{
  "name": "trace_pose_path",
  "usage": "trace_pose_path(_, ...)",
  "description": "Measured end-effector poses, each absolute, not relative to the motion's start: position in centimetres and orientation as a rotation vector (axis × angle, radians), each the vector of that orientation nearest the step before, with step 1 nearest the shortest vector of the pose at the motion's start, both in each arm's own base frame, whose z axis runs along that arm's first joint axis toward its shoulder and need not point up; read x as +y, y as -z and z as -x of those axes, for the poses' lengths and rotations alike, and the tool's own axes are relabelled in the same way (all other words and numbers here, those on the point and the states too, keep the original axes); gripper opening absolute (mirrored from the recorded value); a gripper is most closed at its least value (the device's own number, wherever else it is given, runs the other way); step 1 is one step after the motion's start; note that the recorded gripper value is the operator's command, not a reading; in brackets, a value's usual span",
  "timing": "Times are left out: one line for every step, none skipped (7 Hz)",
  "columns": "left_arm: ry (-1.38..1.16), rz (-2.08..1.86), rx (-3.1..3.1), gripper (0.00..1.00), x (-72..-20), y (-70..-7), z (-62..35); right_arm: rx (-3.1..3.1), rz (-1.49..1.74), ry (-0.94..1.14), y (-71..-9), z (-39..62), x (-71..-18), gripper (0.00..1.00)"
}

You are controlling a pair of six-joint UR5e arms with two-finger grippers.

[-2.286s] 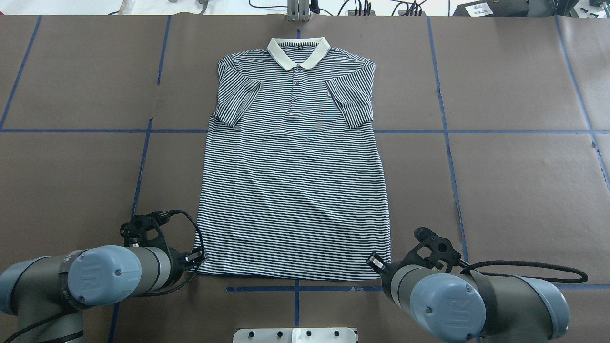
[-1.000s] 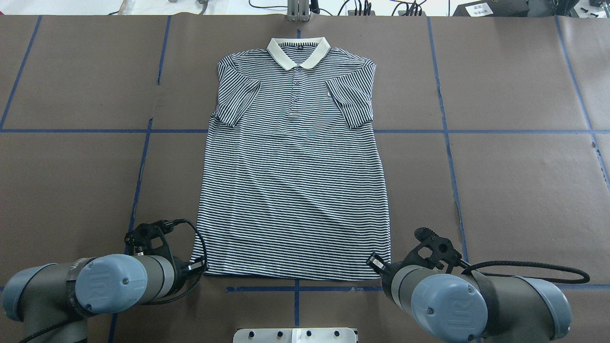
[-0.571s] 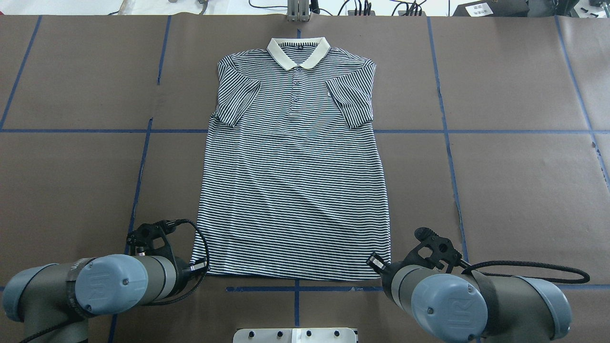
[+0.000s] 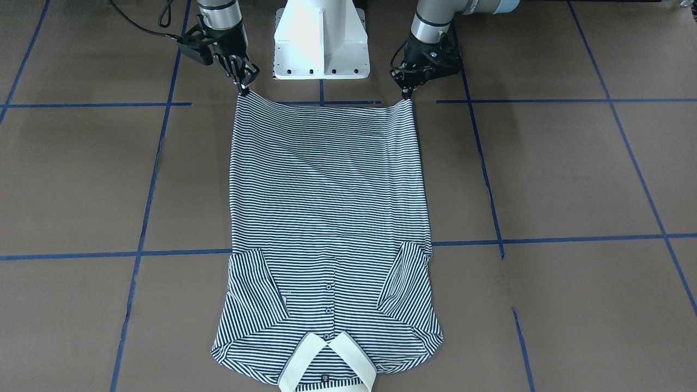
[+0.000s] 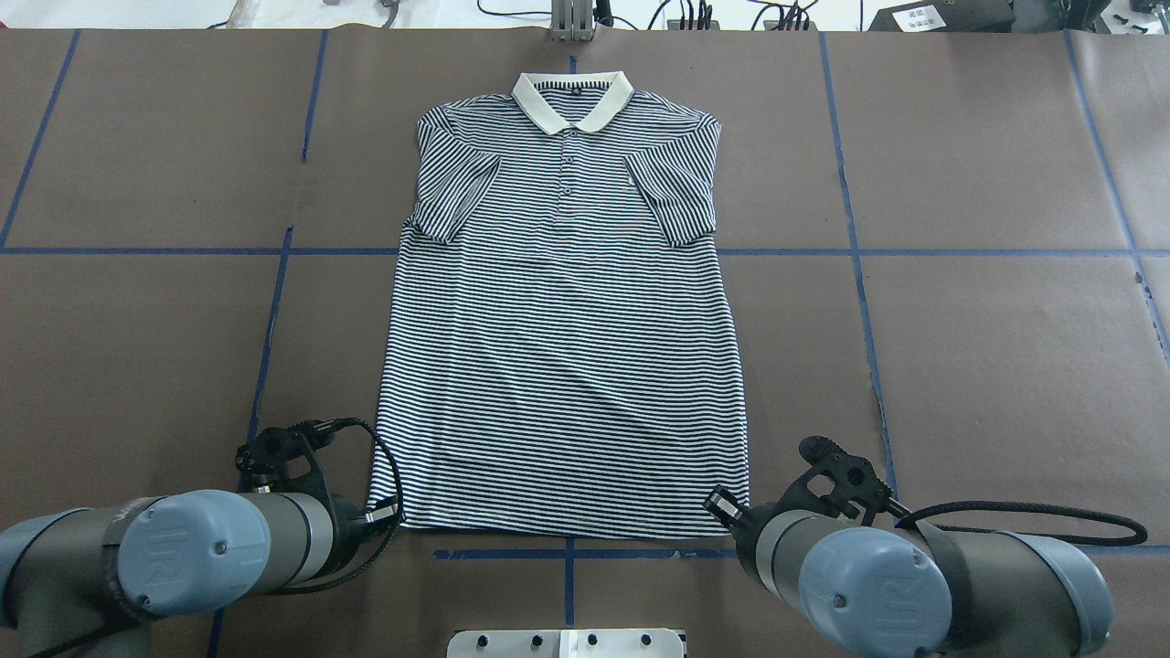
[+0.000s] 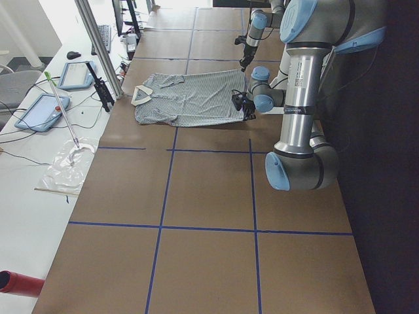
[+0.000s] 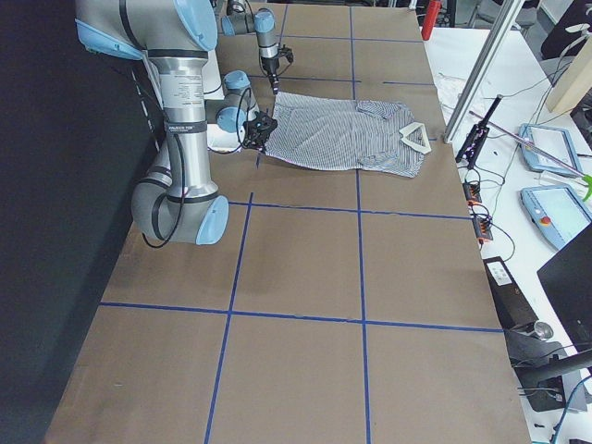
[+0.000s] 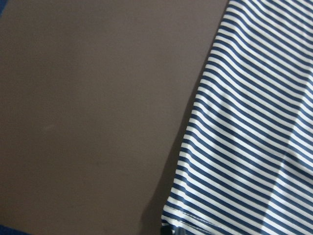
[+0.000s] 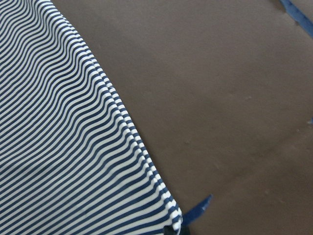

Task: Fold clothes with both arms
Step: 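Lift the hem with both grippers and fold it toward the collar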

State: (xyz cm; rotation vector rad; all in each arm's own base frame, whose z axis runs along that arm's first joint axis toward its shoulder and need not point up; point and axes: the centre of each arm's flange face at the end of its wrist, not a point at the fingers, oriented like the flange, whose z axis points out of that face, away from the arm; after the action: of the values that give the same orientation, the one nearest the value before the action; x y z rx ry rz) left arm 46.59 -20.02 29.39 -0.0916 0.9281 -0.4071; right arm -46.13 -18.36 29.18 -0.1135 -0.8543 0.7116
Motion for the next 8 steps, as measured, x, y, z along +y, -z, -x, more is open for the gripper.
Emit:
trace_pose_path(0.425, 0.163, 0.953, 0.00, -16.9, -26.9, -45.7, -0.848, 0.134, -0.680, -28.7, 44.5, -16.3, 0.00)
trace_pose_path(0.439, 0.222, 0.964, 0.00, -14.5, -24.9, -44.6, -0.837, 0.152, -0.668, -27.9, 43.0, -14.7, 0.00)
trace_pose_path(0.456, 0.240, 0.961, 0.00, -13.9, -24.0, -43.9, -0.840, 0.161, -0.675, -27.0, 41.9, -14.4, 0.00)
trace_pose_path(0.446, 0.196, 0.959, 0.00, -15.0, -24.0, -43.6, -0.858, 0.141, -0.709, -26.2, 41.6, -15.7, 0.00)
trace_pose_path(0.396, 0.100, 0.960, 0.00, -17.9, -24.1, -43.3, -0.880, 0.091, -0.759, -25.4, 42.1, -18.7, 0.00)
trace_pose_path(0.361, -0.015, 0.960, 0.00, -22.6, -23.6, -43.4, -0.890, 0.018, -0.787, -24.6, 43.5, -23.1, 0.00)
trace_pose_path(0.352, -0.099, 0.948, 0.00, -28.1, -22.8, -43.6, -0.875, -0.062, -0.786, -24.2, 44.9, -27.8, 0.00)
trace_pose_path(0.333, -0.146, 0.920, 0.00, -33.3, -22.9, -43.9, -0.849, -0.120, -0.775, -24.7, 45.6, -32.4, 0.00)
